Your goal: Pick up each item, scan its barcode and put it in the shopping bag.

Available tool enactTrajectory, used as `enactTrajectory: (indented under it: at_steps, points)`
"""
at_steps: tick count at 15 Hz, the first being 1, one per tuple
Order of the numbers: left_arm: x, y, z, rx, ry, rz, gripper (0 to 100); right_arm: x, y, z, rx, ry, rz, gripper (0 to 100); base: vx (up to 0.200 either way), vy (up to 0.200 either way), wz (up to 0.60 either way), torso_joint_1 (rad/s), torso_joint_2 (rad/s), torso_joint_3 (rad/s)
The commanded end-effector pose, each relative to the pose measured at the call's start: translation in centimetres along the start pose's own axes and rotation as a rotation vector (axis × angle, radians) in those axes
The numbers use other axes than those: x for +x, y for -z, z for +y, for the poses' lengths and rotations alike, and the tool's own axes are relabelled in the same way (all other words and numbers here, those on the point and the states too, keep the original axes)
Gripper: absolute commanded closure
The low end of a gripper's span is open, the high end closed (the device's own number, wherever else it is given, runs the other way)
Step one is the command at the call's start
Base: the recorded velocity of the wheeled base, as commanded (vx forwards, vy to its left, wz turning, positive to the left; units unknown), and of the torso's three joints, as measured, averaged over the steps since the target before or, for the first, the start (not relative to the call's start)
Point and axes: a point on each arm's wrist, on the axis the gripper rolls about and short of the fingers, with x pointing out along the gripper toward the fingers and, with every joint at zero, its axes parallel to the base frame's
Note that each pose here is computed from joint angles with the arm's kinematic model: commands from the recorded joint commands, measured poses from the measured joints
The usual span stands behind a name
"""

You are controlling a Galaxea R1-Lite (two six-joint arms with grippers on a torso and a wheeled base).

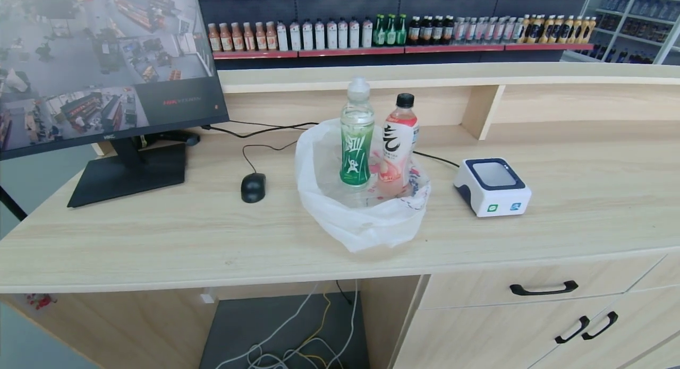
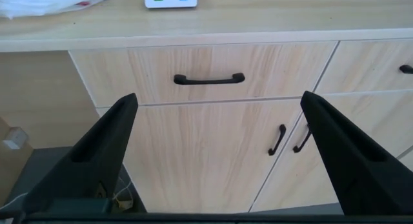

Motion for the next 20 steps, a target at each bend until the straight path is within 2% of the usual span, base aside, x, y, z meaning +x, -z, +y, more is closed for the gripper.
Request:
enactTrajectory:
  at_steps: [1,13,20]
  points:
    - [0.0,-0.01,0.0,-0.001,0.0,0.0,0,0.02,-0.01,0.0,0.001,0.0,0.001,0,0.0,-0.2,0.0,-0.002,0.0,0.002]
    - [0.0,-0.01,0.0,-0.007,-0.003,0.0,0,0.12,0.54,0.05,0.046,-0.003,0.029,0,0.0,-0.2,0.0,0.002,0.0,0.004]
    - [0.0,-0.01,0.0,-0.008,-0.003,0.0,0,0.13,0.54,0.05,0.045,-0.003,0.03,0,0.0,0.0,0.0,0.0,0.0,0.0]
